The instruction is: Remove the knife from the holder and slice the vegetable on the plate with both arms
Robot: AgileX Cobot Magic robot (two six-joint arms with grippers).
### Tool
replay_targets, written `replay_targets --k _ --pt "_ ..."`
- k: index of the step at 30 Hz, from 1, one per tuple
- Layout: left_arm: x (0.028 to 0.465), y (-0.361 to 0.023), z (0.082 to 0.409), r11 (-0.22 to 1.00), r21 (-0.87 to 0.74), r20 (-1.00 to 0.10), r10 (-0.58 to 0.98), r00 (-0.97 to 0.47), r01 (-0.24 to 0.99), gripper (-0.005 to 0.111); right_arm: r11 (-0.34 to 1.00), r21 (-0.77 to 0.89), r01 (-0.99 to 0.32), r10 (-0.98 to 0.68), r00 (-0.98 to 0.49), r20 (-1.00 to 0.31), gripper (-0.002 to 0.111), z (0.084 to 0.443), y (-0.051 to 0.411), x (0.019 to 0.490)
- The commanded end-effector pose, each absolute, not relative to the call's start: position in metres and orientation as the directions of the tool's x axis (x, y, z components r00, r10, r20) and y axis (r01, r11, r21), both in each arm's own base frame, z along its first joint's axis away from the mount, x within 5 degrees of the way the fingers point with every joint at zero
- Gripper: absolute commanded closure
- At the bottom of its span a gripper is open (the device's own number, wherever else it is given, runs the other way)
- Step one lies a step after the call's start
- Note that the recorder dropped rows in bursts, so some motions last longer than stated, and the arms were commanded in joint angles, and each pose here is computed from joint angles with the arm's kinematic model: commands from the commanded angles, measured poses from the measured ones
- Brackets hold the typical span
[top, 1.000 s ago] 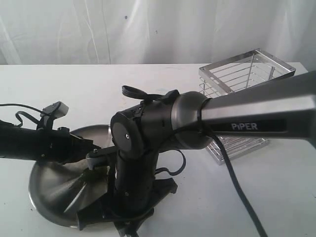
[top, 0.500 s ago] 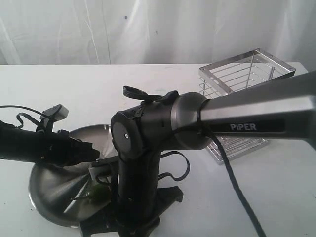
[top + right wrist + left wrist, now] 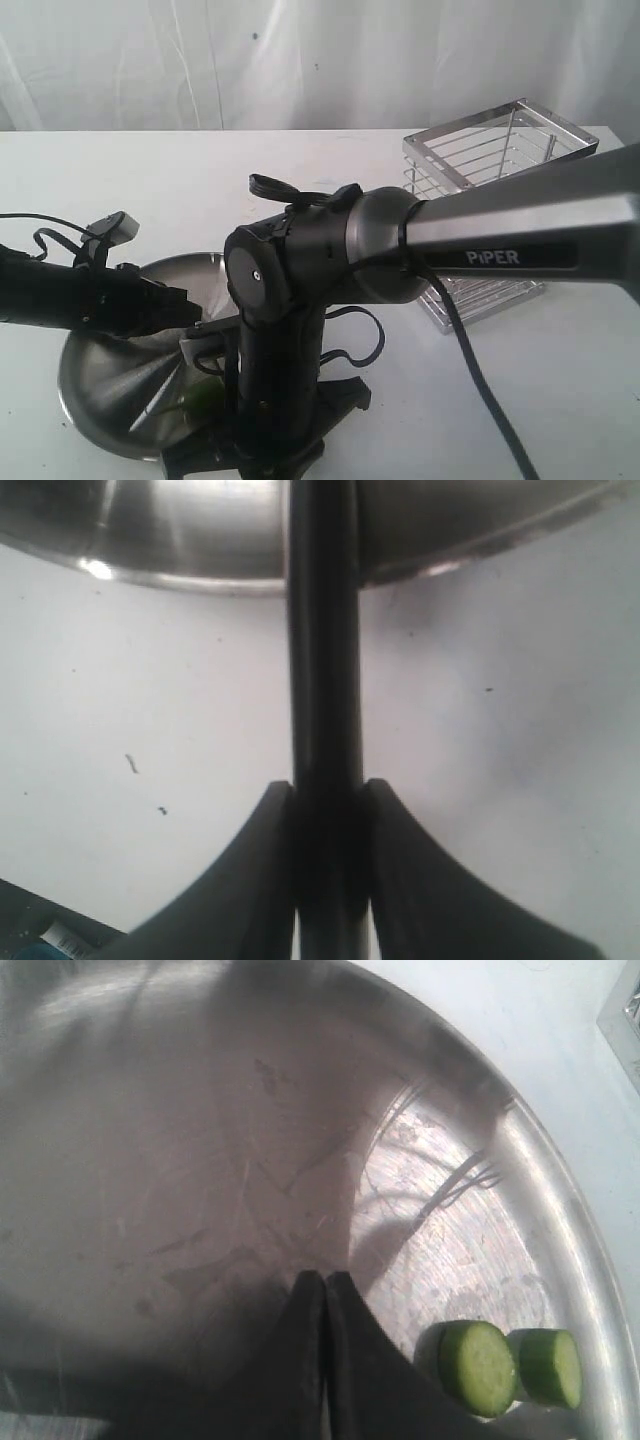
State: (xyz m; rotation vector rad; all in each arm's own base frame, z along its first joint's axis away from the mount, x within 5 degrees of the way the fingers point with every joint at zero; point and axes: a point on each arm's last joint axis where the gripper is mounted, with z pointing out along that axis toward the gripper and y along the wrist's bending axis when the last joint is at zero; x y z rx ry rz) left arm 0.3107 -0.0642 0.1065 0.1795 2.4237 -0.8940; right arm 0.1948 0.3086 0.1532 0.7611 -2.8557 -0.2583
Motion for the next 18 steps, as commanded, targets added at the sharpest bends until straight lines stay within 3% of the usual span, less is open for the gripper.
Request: replay_targets --k 1,8,18 --pt "0.306 -0.063 0.099 0.787 -0.539 -0.513 -0.026 -0.858 0.299 0.107 0.854 0.213 -0.475 -0.505 -0.854 0.121 0.108 0.153 0.308 0.195" --pt "0.307 -0.064 0.103 0.775 -0.558 -0.521 -0.048 -0.852 0.297 0.107 0.845 0.215 -0.490 -0.521 -0.845 0.118 0.108 0.153 0.308 0.195" --pt "0.309 -0.061 0.140 0.795 -0.515 -0.612 -0.081 -0.787 0.319 0.107 0.833 0.218 -0.509 -0.541 -0.833 0.118 0.108 0.154 0.308 0.194"
